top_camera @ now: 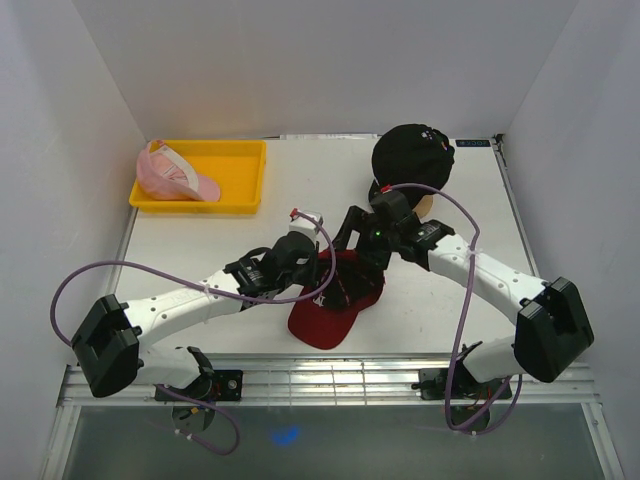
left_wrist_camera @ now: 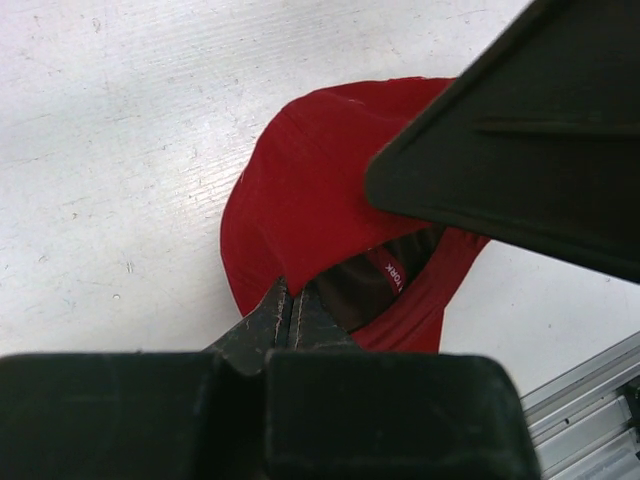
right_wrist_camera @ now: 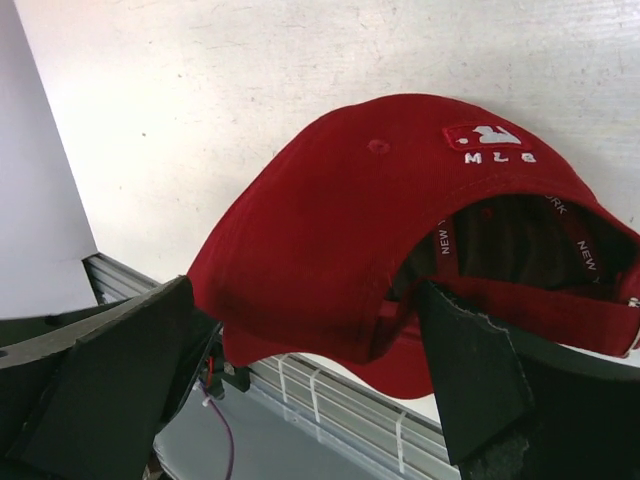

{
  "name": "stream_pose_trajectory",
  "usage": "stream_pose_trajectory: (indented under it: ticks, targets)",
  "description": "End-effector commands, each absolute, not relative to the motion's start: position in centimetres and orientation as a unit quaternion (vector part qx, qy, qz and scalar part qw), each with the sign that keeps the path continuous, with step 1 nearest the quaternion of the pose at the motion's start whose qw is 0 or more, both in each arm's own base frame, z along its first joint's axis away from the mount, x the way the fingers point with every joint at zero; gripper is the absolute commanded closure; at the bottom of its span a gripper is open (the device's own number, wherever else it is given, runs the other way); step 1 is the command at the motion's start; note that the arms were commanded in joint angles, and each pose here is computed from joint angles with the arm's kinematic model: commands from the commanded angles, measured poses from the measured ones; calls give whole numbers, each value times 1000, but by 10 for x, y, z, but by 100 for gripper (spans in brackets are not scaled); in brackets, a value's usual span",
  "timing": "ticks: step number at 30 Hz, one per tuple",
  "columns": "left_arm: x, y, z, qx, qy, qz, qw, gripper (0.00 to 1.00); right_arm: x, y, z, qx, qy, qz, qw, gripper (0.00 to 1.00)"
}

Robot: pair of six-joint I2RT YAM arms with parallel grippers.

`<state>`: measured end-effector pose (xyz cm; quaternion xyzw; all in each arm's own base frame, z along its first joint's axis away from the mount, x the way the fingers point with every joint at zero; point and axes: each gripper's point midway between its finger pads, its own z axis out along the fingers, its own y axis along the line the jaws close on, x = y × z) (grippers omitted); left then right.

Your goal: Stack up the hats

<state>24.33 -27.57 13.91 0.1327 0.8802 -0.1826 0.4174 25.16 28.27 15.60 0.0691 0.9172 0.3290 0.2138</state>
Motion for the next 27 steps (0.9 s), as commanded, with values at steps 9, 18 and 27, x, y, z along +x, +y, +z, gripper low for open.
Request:
stream_pose_trajectory:
  ticks: [9,18,27]
  targets:
    - [236,-282,162,145,857,-228,438,100,275,309,150,113,902,359,211,14]
    - [228,-274,199,144,838,-255,461,98,300,332,186,75,887,389,240,83]
    - [222,-235,332,28,778,-322,538,29,291,354,281,-127,818,473,303,88]
